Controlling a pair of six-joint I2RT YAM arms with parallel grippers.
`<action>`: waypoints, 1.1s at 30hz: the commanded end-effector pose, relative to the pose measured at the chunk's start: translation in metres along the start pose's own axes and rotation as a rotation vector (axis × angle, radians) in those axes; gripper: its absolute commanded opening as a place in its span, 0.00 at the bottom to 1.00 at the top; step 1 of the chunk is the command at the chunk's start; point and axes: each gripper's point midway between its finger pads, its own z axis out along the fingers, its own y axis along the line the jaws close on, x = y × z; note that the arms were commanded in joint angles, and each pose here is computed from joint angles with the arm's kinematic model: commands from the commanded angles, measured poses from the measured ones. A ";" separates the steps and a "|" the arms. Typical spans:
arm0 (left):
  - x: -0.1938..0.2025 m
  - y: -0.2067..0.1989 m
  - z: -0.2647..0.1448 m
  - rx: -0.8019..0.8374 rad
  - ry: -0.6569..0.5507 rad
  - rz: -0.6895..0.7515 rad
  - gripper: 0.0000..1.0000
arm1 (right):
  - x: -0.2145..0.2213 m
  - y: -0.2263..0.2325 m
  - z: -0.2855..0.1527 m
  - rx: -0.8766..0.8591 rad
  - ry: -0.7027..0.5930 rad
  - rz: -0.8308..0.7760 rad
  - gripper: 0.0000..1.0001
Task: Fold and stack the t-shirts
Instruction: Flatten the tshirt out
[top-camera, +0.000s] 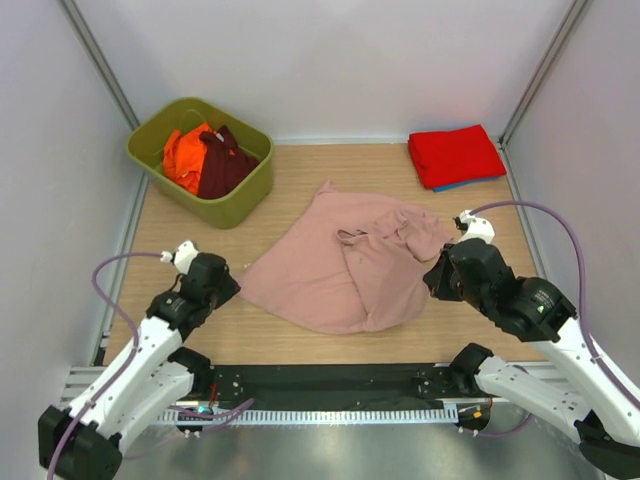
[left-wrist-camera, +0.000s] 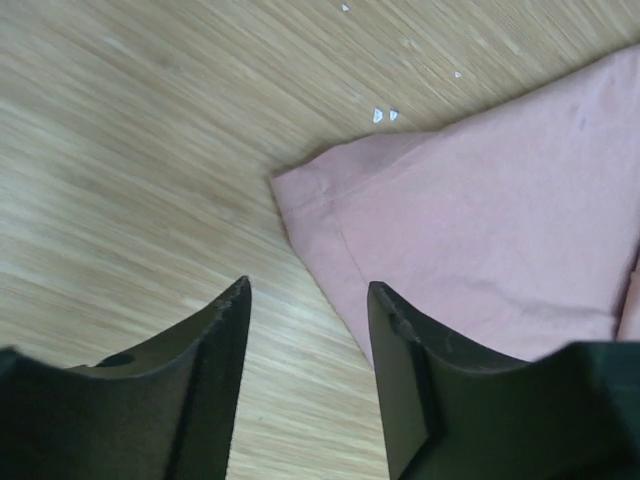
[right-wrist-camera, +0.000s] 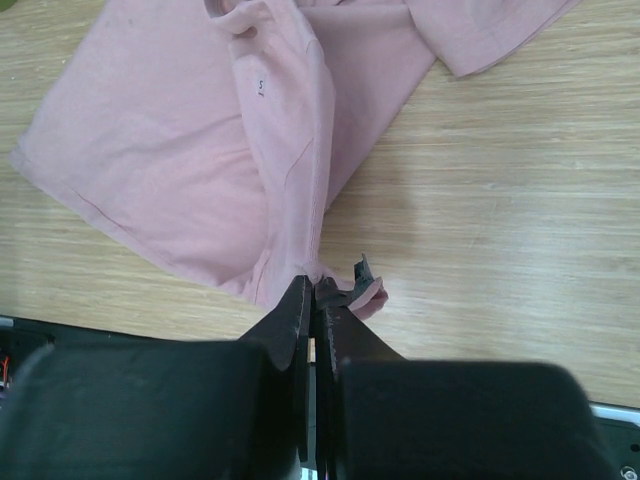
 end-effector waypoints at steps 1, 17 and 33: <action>-0.018 -0.012 0.010 -0.038 -0.033 0.059 0.49 | -0.010 0.010 -0.001 -0.034 -0.028 0.028 0.01; -0.002 -0.032 0.066 -0.139 0.083 0.152 0.43 | -0.007 0.003 -0.009 -0.030 -0.032 0.020 0.01; 0.009 -0.022 0.090 -0.204 0.091 0.182 0.22 | 0.000 0.002 -0.003 -0.031 -0.019 0.005 0.01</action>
